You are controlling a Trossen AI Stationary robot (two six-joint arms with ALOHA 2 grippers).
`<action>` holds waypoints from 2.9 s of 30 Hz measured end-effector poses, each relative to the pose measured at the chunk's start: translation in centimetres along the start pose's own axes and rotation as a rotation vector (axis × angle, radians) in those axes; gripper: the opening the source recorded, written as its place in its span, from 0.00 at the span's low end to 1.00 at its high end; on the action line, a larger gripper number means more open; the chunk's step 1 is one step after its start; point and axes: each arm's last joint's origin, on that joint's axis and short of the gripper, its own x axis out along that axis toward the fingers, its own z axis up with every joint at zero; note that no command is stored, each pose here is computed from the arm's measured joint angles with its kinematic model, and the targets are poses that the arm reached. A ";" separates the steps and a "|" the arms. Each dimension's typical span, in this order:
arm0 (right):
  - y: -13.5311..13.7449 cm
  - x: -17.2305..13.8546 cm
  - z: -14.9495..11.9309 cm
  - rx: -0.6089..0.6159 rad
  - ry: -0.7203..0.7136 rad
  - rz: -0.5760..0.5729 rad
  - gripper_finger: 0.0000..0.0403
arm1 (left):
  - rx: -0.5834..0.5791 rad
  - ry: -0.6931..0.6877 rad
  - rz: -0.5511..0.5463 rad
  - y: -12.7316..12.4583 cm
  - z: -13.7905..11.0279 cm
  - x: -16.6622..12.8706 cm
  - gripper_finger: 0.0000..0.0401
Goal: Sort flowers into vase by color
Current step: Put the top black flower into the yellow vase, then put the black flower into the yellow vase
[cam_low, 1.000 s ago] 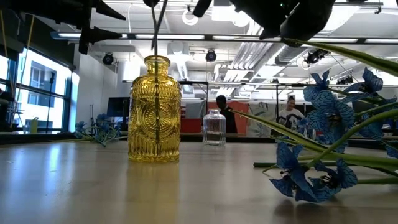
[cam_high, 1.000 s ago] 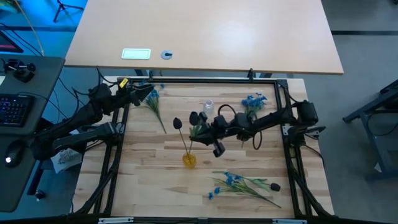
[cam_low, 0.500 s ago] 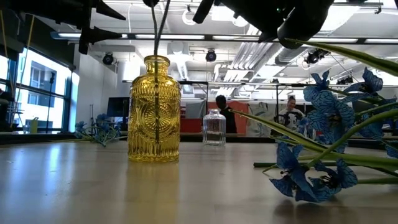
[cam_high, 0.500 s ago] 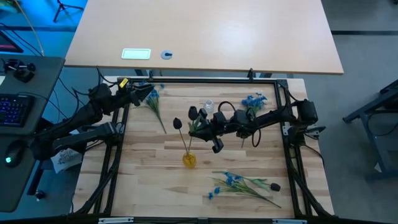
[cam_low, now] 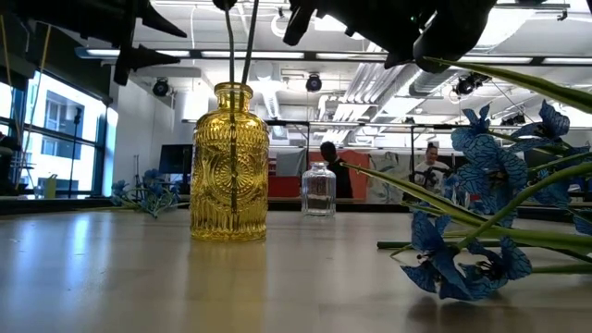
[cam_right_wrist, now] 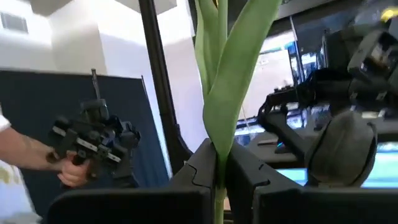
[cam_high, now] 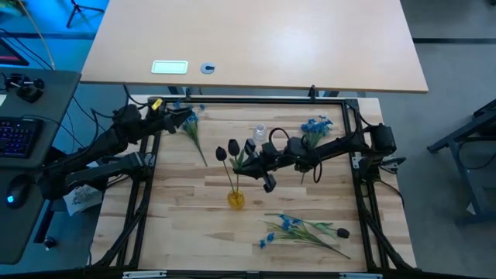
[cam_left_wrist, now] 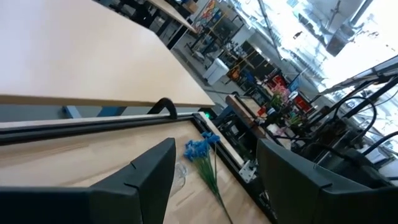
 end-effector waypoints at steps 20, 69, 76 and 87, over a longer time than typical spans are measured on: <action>2.0 -2.9 4.6 0.067 0.456 -0.119 0.67 | -0.020 0.059 -0.036 0.0 -0.3 0.0 0.53; 17.0 -10.8 -10.2 0.487 1.857 -0.455 0.64 | 0.041 0.086 -0.029 0.1 -0.5 0.0 0.53; 17.4 -11.0 -11.1 0.450 1.806 -0.585 0.60 | 0.055 0.085 -0.029 0.1 -0.5 0.0 0.53; 17.4 -12.3 -9.6 0.354 1.855 -0.650 0.04 | -0.024 -0.022 -0.106 -0.7 0.5 0.0 0.53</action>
